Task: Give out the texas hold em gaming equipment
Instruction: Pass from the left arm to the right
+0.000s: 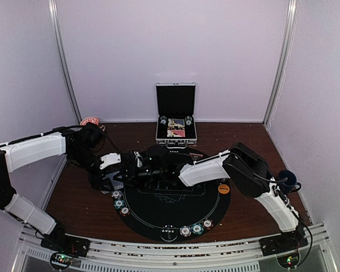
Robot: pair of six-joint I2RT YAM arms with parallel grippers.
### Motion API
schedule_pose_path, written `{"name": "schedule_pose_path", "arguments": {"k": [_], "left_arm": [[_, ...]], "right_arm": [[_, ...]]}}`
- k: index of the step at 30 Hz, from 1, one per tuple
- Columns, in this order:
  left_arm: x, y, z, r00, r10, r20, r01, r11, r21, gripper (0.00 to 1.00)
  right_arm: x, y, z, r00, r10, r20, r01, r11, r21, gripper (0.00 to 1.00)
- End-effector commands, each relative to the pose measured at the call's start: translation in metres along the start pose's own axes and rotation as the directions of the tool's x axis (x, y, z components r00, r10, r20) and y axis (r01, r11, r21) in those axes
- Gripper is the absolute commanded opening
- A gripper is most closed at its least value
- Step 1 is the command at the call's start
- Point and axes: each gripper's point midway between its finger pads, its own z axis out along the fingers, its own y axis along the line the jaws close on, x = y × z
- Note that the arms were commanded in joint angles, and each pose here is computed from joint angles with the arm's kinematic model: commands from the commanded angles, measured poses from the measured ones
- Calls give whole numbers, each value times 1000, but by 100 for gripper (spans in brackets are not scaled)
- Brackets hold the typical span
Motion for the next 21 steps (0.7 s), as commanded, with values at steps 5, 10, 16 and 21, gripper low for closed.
{"name": "schedule_pose_path", "arguments": {"k": [5, 10, 16, 21], "left_arm": [[-10, 0, -3, 998, 16, 57, -15, 1000, -22, 98], [-20, -2, -16, 991, 45, 123, -40, 998, -50, 98], [-42, 1, -30, 967, 91, 239, -70, 993, -97, 98], [-60, 11, -38, 941, 129, 313, -87, 985, -146, 98]], "right_arm": [[-6, 20, -2, 999, -53, 11, 53, 998, -36, 0], [-18, 25, -20, 994, -103, 33, 102, 994, 26, 0], [-23, 27, -50, 988, -144, 51, 139, 986, 92, 0], [-20, 20, -78, 985, -156, 75, 144, 979, 147, 0]]}}
